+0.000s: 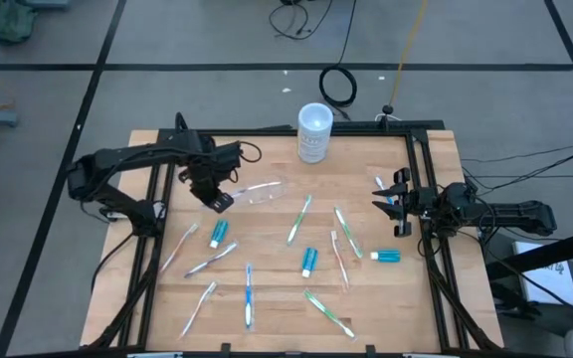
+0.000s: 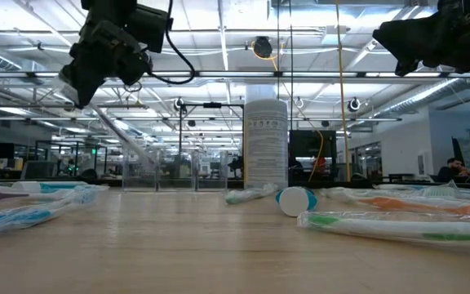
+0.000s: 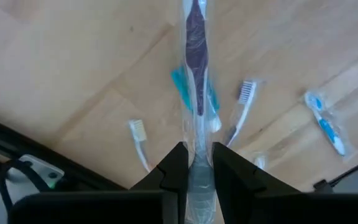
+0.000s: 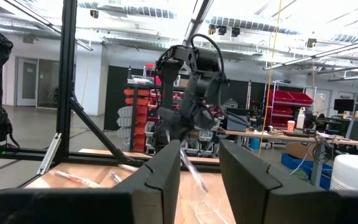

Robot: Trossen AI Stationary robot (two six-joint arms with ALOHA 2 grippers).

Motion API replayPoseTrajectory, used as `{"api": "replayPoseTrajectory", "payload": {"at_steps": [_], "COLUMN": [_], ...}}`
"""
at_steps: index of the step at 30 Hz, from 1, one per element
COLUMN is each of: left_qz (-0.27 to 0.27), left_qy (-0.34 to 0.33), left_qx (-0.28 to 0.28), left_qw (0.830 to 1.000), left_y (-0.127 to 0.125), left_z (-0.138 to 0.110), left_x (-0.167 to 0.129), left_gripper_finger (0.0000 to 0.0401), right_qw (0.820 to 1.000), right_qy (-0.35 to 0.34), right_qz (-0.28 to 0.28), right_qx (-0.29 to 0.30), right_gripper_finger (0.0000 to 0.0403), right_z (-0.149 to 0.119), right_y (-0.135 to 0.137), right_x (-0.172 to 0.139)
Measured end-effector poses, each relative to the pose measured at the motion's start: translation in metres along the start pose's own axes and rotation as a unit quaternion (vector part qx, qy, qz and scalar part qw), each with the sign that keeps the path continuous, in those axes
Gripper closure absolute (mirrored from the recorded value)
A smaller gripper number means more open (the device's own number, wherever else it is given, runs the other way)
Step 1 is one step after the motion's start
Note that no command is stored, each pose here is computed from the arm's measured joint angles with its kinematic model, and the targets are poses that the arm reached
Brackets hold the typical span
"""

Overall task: Pick & Place toothbrushing station
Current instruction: Put the top purple toothbrush into the transparent organizer

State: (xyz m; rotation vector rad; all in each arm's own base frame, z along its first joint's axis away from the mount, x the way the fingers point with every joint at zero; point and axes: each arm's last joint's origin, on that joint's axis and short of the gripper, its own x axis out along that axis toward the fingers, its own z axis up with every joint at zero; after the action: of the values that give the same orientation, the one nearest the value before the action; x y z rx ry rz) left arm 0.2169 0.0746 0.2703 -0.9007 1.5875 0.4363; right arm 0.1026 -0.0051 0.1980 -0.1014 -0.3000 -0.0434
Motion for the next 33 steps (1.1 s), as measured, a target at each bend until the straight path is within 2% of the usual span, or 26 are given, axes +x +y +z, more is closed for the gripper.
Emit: {"api": "replayPoseTrajectory", "payload": {"at_steps": [6, 23, 33], "left_qz": [0.054, 0.074, 0.073], "left_qy": [-0.022, -0.03, -0.033], "left_qx": [0.039, 0.071, 0.099], "left_qw": [0.998, 0.994, 0.992], "left_y": [0.0028, 0.0039, 0.0032], "left_z": [0.0023, 0.003, 0.0035], "left_x": [0.0005, 0.0004, -0.0032], "left_gripper_finger": [0.0339, 0.0335, 0.0256], "right_qw": [1.0, 1.0, 1.0], "right_qy": [0.0, 0.0, 0.0], "right_qz": [0.0, 0.0, 0.0], "right_qx": [0.0, 0.0, 0.0], "right_gripper_finger": [0.0298, 0.0298, 0.0298], "right_z": [-0.0001, -0.0001, -0.0001], "right_y": [0.0, 0.0, 0.0], "right_x": [0.0, 0.0, 0.0]}}
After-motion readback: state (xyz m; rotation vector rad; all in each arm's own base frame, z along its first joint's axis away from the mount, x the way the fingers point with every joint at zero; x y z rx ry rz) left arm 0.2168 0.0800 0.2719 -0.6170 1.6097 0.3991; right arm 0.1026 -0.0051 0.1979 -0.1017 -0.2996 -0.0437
